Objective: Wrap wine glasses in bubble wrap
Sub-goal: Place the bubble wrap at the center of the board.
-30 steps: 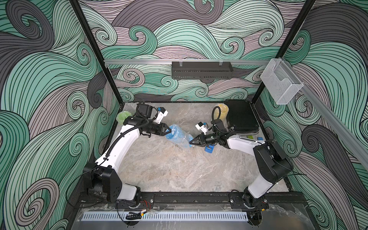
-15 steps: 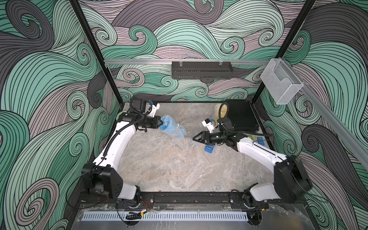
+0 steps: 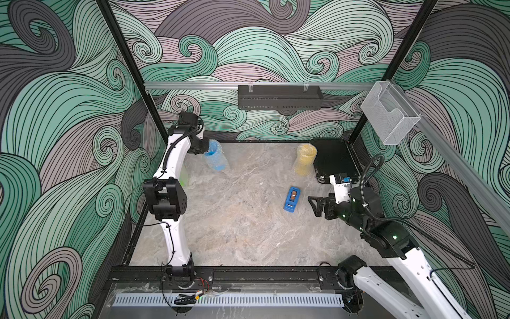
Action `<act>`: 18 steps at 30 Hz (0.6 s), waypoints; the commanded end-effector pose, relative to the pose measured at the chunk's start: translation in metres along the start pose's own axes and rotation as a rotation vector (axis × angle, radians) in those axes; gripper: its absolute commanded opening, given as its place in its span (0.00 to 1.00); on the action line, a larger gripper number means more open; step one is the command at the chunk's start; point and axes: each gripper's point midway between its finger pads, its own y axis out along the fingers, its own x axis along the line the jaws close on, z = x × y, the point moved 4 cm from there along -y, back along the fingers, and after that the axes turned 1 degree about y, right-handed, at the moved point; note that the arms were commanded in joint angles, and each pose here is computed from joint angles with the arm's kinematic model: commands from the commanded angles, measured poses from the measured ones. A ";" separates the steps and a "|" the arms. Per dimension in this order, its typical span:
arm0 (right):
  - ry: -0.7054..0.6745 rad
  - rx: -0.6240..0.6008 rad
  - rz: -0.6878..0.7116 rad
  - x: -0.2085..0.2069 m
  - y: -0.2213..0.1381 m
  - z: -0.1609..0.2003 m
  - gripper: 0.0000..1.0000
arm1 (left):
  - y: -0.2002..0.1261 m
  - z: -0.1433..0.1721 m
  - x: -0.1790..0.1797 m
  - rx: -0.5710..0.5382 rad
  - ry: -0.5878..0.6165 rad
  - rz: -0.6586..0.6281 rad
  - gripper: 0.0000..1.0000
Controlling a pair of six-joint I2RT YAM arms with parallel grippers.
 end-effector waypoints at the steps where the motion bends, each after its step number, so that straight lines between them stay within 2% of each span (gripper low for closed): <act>1: -0.082 0.079 0.145 -0.021 0.009 0.014 0.99 | 0.003 0.011 0.009 0.077 0.020 -0.010 0.00; 5: -0.089 0.124 0.143 -0.020 0.019 0.013 0.99 | 0.019 0.020 0.016 0.132 0.057 -0.052 0.00; 11: -0.086 0.152 0.149 -0.021 0.027 0.015 0.99 | 0.027 0.018 0.028 0.143 0.072 -0.128 0.02; 14: -0.094 0.158 0.161 -0.024 0.028 0.017 0.99 | 0.032 0.019 0.029 0.154 0.080 -0.138 0.22; 18: -0.104 0.162 0.185 -0.029 0.032 0.015 0.99 | 0.023 0.014 0.032 0.130 0.087 -0.163 0.43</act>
